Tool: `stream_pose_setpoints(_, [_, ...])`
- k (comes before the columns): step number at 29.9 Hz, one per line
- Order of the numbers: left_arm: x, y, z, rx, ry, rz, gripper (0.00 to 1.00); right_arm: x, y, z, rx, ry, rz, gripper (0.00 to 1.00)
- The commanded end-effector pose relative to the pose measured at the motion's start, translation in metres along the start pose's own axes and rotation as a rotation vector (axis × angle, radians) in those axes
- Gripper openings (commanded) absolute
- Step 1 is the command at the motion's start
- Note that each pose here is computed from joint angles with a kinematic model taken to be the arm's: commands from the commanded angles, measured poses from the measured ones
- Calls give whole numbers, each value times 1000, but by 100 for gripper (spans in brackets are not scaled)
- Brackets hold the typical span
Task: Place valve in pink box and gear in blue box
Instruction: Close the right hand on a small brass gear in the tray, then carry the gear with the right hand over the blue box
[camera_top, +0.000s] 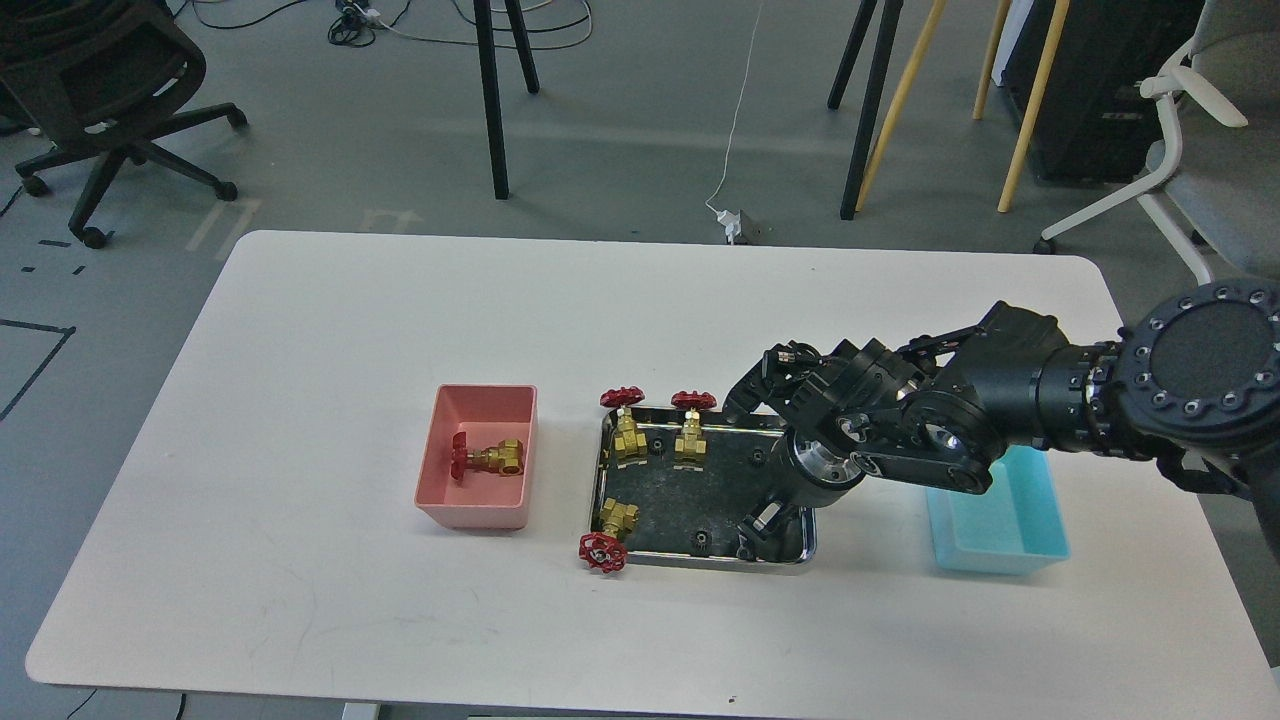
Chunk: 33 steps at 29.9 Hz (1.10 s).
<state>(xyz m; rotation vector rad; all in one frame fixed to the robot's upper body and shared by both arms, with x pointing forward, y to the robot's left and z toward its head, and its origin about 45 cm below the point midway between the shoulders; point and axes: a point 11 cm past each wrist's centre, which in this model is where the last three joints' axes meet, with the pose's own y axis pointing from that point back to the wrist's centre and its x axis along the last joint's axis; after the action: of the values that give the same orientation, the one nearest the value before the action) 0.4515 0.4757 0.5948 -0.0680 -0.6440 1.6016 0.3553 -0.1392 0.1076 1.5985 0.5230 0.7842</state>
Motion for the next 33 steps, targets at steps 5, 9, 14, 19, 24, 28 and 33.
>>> stream_pose_setpoints(5, [0, 0, 0, 0, 0, 0, 98, 0, 0, 1, -2, -2, 1, 38])
stream_pose_setpoints(9, [0, 0, 0, 0, 0, 0, 98, 0, -1, 1, -2, -3, 0, 35])
stream_pose_setpoints(14, [2, 1, 0, 0, -2, 3, 98, -1, -1, 1, -2, -4, -1, 25])
stream_pose_setpoints(19, [3, 1, 1, 0, -3, 5, 98, 0, 0, 1, -4, -2, 1, 15])
stream_pose_setpoints(24, [3, 1, 0, 2, -3, 5, 98, 9, 6, 1, -3, -1, 22, 12])
stream_pose_setpoints(28, [3, 1, 0, 2, -3, 4, 98, 30, 18, -4, 31, -42, 85, 11])
stream_pose_setpoints(33, [-3, 1, -5, 9, 0, -7, 98, 69, 48, -17, 87, -86, 191, 10])
